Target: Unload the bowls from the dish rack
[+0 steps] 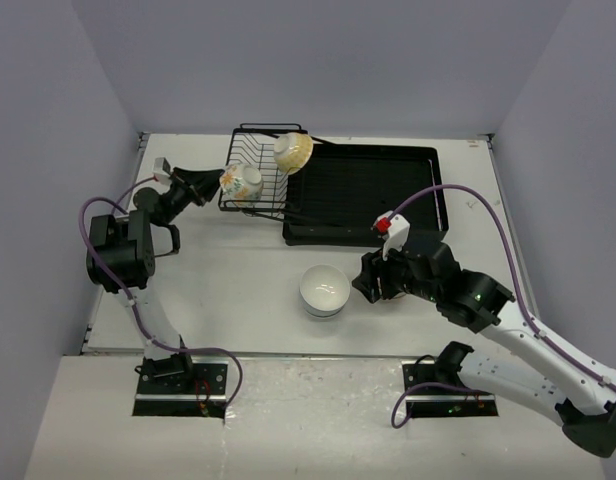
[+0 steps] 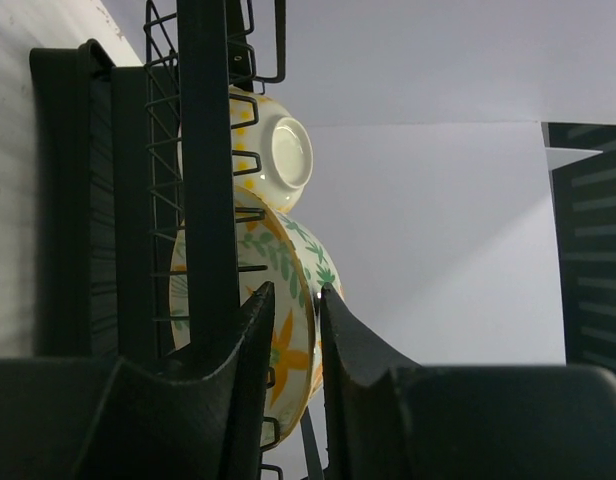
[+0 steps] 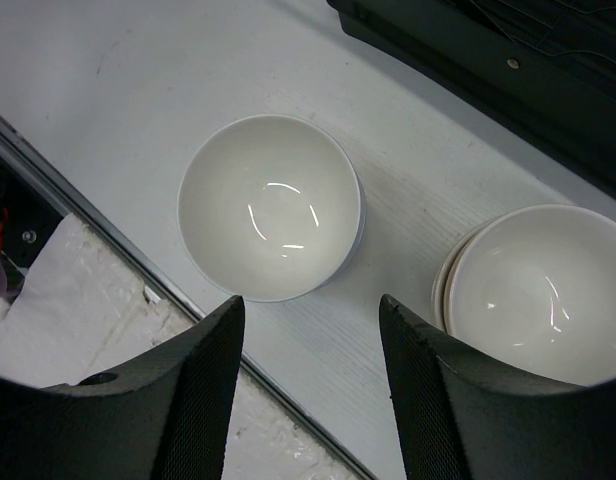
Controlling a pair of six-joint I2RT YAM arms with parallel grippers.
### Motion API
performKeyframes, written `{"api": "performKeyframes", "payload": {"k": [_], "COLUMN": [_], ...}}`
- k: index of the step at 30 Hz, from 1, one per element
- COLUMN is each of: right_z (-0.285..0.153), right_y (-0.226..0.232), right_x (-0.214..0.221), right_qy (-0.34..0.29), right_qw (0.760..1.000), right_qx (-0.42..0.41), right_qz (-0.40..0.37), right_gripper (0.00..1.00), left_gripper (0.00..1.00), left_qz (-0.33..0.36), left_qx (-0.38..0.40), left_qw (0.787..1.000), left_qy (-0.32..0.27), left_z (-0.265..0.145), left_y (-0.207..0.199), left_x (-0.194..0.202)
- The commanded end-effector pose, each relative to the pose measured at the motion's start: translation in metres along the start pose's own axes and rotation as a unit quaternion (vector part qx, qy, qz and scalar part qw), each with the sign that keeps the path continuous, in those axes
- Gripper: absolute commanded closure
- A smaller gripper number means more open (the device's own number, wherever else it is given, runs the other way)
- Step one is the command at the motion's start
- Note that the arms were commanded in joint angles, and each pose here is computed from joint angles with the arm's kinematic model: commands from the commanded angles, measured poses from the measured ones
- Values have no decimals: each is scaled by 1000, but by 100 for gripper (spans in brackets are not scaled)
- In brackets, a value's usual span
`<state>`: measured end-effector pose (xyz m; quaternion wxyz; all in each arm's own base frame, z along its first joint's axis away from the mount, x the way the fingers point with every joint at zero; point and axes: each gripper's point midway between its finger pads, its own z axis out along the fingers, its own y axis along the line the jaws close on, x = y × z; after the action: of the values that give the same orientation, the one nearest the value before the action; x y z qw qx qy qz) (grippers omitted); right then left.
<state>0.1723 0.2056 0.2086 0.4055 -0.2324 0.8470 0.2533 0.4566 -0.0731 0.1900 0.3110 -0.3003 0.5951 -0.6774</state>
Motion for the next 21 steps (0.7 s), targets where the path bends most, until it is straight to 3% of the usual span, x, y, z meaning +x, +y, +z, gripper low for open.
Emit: {"api": "performKeyframes", "payload": {"k": [1, 6, 11, 21], "right_z": [0, 1, 1, 3], "right_y": [6, 6, 6, 5], "right_x": [-11, -10, -9, -7], "right_qy": [-18, -15, -14, -11], "right_qw": [1000, 1000, 1000, 1000], "right_qx": [-14, -15, -13, -13], "right_qz": [-11, -11, -11, -11], "right_gripper": [43, 43, 43, 43], "left_gripper": [74, 75, 68, 68], "left_qz": [120, 119, 117, 113], "left_qx": [106, 110, 110, 123], "left_qw": [986, 986, 986, 984], "left_qy": [39, 40, 44, 56], "left_z": [-3, -2, 2, 3], "left_y": [-47, -49, -47, -52], "left_x": [24, 25, 27, 33]}}
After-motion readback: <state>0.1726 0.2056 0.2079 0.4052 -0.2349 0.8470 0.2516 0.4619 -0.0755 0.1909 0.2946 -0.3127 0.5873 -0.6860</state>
